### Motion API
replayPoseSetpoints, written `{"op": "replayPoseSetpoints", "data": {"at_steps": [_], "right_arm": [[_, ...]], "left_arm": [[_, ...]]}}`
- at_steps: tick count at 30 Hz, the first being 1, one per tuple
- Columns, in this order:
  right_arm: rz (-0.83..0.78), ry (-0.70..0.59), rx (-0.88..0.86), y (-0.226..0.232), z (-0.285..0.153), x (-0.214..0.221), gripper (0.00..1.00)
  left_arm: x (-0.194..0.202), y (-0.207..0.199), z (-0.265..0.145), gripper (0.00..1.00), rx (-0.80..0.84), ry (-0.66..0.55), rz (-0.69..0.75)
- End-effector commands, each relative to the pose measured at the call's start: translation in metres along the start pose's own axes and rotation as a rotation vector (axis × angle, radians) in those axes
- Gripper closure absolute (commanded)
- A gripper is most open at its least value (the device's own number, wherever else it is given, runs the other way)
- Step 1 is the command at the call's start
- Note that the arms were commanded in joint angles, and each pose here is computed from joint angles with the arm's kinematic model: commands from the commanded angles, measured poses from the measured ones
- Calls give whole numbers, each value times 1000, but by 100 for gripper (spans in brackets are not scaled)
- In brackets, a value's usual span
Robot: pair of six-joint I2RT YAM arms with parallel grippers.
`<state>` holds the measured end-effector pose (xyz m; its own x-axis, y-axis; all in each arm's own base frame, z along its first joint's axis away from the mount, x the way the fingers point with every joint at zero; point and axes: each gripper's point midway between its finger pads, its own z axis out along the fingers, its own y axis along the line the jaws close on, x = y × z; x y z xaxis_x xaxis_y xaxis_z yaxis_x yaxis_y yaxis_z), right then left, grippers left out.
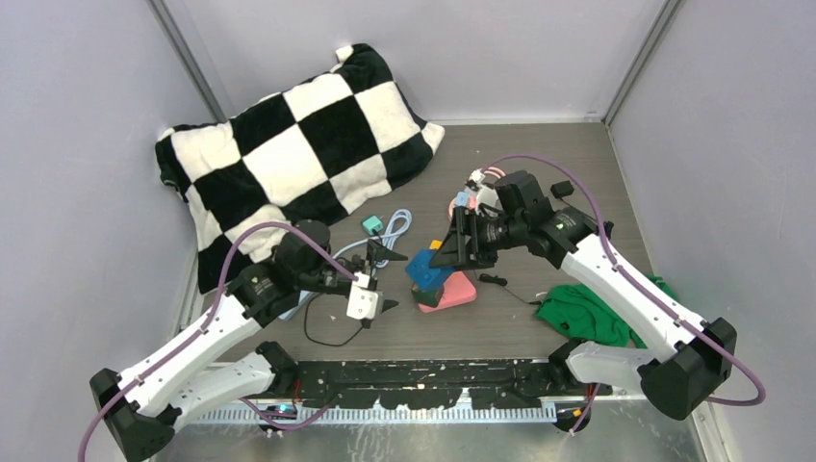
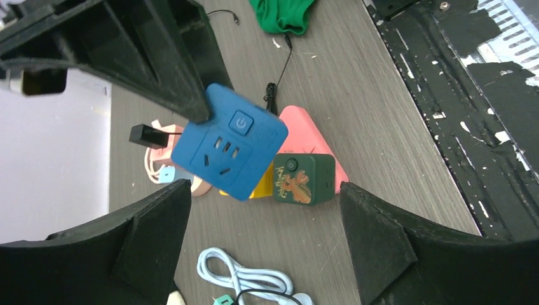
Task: Insert the plug
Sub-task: Pick up the plug from the center of the board.
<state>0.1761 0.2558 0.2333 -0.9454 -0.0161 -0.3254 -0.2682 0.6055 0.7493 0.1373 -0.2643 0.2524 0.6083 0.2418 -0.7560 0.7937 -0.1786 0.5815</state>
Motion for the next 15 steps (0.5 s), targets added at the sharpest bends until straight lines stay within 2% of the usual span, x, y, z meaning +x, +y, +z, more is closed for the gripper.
{"op": "replayPoseSetpoints", "data": {"at_steps": [1, 15], "right_arm": [[-40, -2, -80, 26, 6, -4, 61], [-76, 19, -91, 37, 18, 4, 61]], "left_arm": [[-14, 9, 2, 12, -1, -5, 76], [-1, 7, 19, 12, 28, 53, 87]]}}
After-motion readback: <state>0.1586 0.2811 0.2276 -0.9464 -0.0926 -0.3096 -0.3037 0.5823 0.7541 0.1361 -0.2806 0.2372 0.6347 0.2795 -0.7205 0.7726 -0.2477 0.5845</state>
